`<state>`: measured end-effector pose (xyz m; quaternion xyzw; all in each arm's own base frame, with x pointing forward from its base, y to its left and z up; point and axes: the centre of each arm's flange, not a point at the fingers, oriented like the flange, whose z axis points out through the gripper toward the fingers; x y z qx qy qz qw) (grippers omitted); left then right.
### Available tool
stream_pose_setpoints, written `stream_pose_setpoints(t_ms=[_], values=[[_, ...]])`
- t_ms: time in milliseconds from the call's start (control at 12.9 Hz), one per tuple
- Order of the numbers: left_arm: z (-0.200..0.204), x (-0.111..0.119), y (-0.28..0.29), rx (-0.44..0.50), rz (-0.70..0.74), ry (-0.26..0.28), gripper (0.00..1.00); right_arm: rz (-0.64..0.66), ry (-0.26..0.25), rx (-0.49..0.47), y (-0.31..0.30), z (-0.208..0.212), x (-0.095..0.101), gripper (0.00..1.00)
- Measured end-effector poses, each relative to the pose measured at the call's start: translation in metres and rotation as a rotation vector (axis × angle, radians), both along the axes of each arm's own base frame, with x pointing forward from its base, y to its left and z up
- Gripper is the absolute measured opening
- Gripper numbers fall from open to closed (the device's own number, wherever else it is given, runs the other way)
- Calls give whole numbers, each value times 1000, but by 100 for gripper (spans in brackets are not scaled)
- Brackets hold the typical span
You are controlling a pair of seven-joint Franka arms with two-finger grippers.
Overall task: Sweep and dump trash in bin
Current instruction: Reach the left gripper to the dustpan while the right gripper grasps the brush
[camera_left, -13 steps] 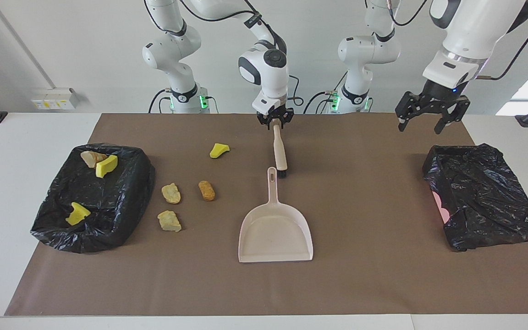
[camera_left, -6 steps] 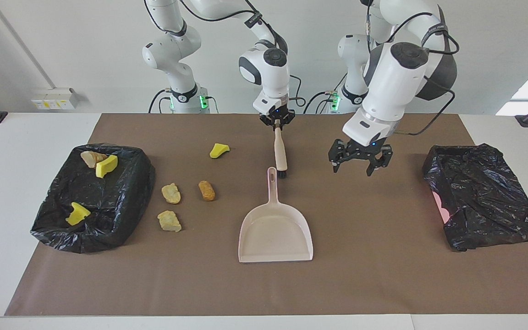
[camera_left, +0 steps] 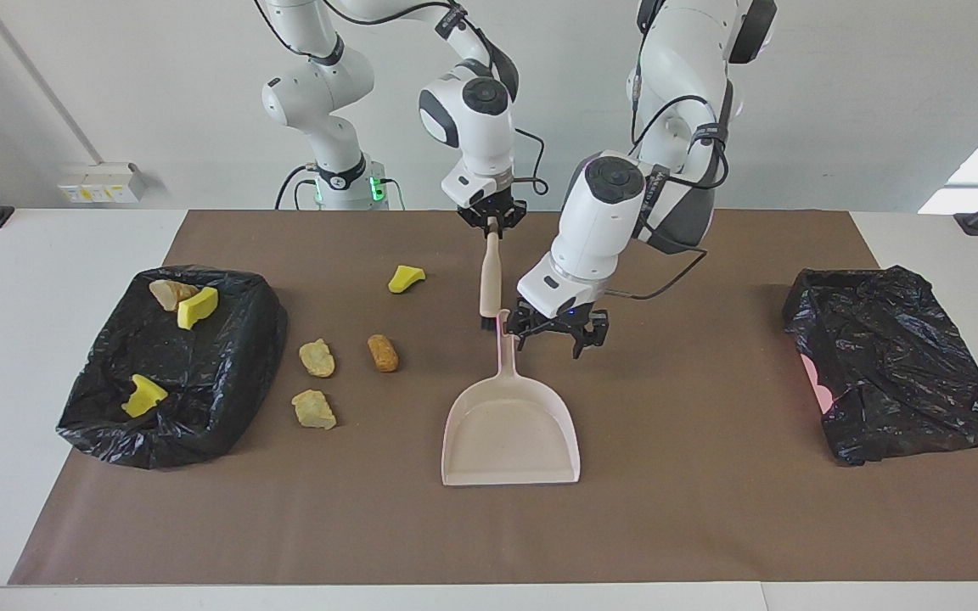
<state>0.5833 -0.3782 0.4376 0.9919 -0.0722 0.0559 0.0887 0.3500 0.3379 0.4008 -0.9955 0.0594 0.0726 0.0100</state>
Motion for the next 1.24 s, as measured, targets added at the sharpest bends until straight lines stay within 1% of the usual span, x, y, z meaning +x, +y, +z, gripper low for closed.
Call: stream_pose_setpoints(t_ms=[155,232,309,386,541,695,850,1082,1236], values=[[2,2,1,-19,12,2,100,-27,47,-44,-35,20,4,26],[-1,1,-1,-22,11,4,100,-39,61,-75,-52,25,8,26],[-7,-1,-5,-21,6,10,100,-55,65,-108,-69,27,15,26],[-16,-5,-11,-16,-4,23,100,-68,58,-133,-82,27,22,26],[-44,-21,-33,7,-29,64,100,-60,33,-193,-114,22,42,26],[-67,-36,-48,29,-46,99,100,-43,33,-238,-156,16,63,26],[-76,-42,-52,38,-52,112,100,-5,39,-282,-197,10,81,26],[-81,-45,-52,46,-56,121,100,73,43,-304,-239,4,97,26],[-82,-47,-50,59,-57,139,94,118,45,-299,-264,2,105,26]])
